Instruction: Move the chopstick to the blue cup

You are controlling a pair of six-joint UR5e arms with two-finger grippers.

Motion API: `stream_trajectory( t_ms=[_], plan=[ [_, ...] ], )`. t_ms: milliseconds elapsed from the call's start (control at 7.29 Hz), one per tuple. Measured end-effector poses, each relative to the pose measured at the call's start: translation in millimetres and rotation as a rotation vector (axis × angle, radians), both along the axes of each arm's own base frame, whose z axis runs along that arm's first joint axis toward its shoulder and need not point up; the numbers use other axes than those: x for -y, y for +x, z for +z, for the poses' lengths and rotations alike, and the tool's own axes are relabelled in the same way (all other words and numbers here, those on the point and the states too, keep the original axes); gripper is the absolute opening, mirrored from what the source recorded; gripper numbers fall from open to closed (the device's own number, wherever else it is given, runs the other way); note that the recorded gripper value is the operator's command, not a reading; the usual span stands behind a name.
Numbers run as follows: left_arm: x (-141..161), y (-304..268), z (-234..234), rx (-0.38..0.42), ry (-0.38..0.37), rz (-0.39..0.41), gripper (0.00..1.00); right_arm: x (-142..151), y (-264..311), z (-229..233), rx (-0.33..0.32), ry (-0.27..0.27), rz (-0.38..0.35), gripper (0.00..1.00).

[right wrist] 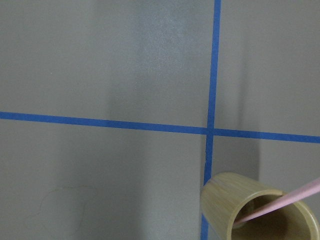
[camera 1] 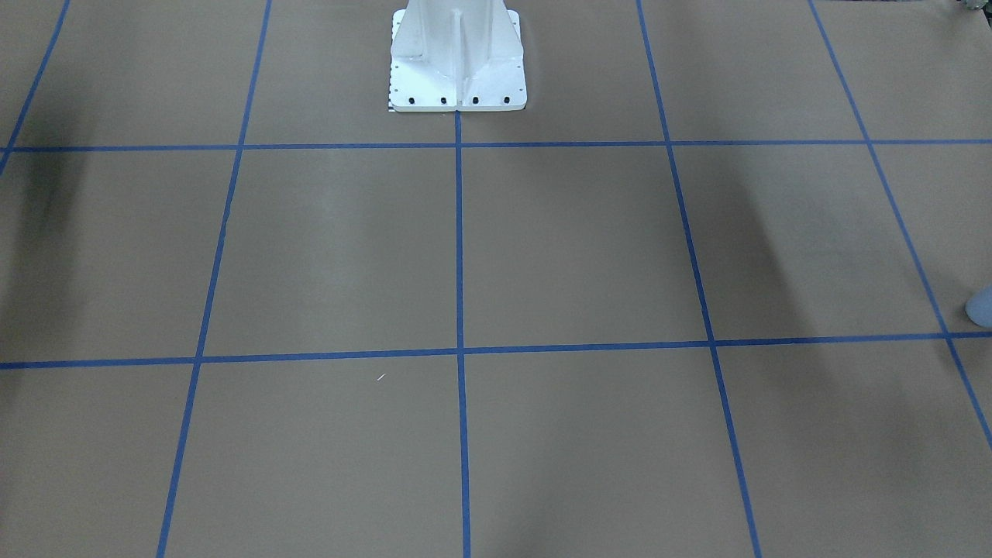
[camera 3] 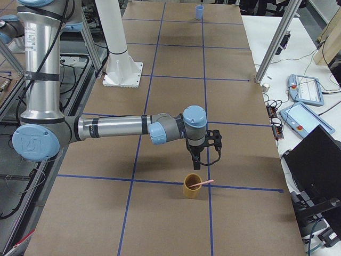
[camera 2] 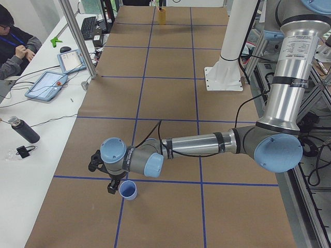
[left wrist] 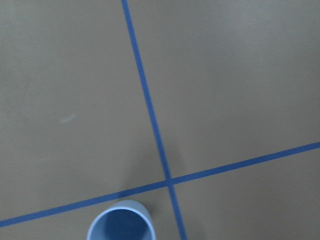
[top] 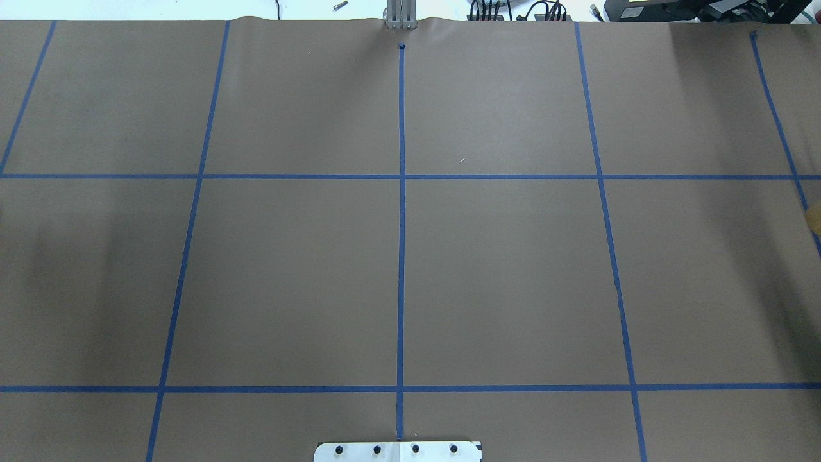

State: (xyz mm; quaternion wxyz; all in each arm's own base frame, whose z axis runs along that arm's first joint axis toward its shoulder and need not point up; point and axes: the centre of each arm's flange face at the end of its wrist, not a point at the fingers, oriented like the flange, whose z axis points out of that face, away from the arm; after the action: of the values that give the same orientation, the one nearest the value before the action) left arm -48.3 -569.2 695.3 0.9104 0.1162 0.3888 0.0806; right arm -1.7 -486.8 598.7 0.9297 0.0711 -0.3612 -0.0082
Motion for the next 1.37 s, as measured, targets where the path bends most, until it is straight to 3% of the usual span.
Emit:
stream_trajectory(
  t_ms=[549, 1098, 1373],
  plan=[
    [-3.4, 50.5, 35.6, 0.063, 0.000, 0.006, 0.97, -0.4, -0.4, 1.0, 0.000, -0.002, -0.001, 1.00],
    [-15.2, 65.4, 19.7, 0.009, -0.036, -0.042, 0.97, -0.6, -0.2, 1.6, -0.002, -0.003, 0.000, 1.00],
    [-21.6, 67.9, 16.7, -0.009, -0.052, -0.053, 0.77, -0.6, -0.4, 1.7, -0.003, -0.003, -0.001, 1.00]
  ],
)
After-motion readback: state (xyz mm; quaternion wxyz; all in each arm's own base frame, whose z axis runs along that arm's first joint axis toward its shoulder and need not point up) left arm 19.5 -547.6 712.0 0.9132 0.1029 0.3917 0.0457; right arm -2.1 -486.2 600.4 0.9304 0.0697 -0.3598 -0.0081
